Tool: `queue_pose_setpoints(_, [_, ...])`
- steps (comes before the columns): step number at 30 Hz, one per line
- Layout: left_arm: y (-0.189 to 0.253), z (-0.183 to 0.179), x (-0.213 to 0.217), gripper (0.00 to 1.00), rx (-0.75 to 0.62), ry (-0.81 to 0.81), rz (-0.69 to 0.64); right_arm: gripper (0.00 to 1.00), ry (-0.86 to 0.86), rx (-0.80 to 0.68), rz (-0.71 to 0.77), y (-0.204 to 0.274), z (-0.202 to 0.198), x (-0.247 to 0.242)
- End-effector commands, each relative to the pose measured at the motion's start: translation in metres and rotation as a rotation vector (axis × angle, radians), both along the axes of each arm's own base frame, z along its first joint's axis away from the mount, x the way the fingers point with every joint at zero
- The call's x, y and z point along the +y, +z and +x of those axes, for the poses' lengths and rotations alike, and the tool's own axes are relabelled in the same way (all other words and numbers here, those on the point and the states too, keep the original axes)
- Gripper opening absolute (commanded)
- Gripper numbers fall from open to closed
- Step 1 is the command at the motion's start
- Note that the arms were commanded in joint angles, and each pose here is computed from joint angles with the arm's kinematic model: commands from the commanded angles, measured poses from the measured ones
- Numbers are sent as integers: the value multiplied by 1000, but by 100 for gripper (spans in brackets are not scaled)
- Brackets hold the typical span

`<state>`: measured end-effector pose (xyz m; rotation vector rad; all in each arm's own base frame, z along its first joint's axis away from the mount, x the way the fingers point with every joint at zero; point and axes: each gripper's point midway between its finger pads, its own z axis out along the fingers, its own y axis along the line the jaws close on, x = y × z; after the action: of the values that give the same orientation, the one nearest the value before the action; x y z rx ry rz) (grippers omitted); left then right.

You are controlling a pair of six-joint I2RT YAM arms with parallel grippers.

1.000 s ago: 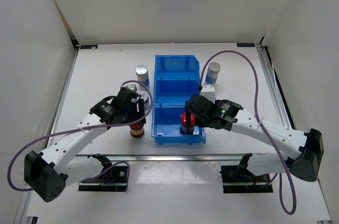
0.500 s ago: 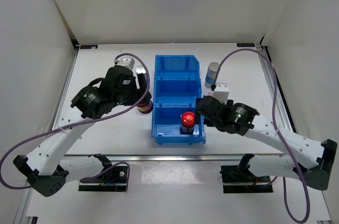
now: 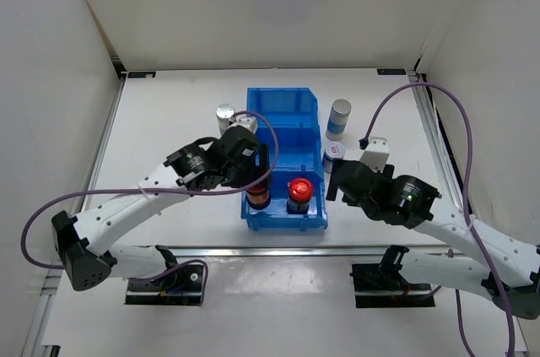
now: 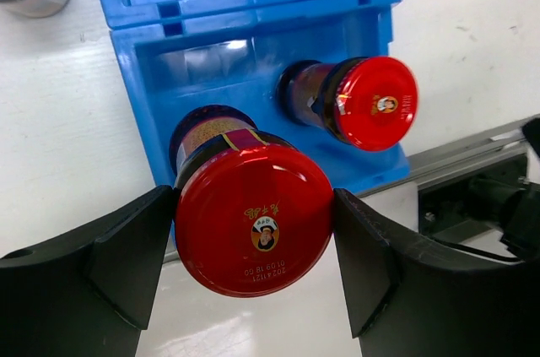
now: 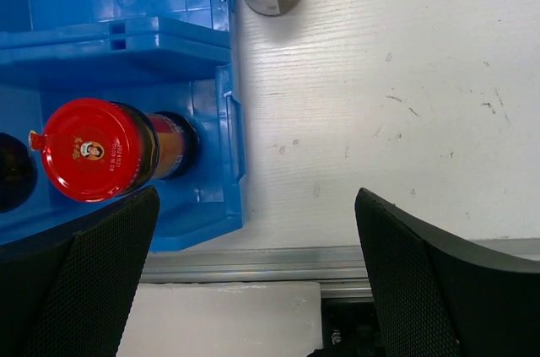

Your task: Organize the condiment bottles

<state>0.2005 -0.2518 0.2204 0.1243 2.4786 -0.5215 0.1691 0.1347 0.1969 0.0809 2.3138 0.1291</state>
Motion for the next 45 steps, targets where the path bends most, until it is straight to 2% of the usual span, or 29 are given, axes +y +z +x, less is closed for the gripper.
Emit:
queue_pose_setpoints(1, [19,13,-21,11,-96,28,-104,100,-44,-25,-11,1,4,-6])
queue_pose_setpoints(16, [-32,21,-35,11,-103,38,-85,100,-39,6,-50,-8,4,-4])
queue_pose_setpoints(19, [-40,22,-33,12,-110,38,-72,100,-12,16,-97,-9,6,-6])
queue_pose_setpoints(24, [-56,22,-33,23,-97,37,-52,100,13,59,-117,-8,10,-6])
queue_pose_setpoints(26, [-56,22,-33,35,-96,37,-52,100,9,73,-137,-11,13,-10])
queue_pose_setpoints(28, [-58,23,-35,44,-96,37,-52,100,41,98,-155,-14,14,-6])
queue_pose_setpoints(29, [-58,23,-35,60,-96,37,-52,100,44,112,-164,-18,17,-5])
queue_pose_setpoints(30, [-58,23,-35,69,-96,37,-52,100,58,117,-163,-16,17,-2])
queue_pose_setpoints(33, [-58,23,-35,89,-101,29,-46,100,53,149,-192,-19,25,-4])
queue_pose_setpoints(35, [-53,24,-36,94,-111,22,-48,100,33,165,-205,-21,31,-10])
queue_pose_setpoints(37, [-45,28,-37,100,-140,10,-43,100,86,189,-195,-23,38,-2])
queue_pose_setpoints(40, [-35,32,-34,100,-183,2,-36,100,80,220,-183,-21,52,-2])
queue_pose_setpoints(45, [34,38,-36,100,-333,-64,-95,100,98,211,-136,-11,80,6])
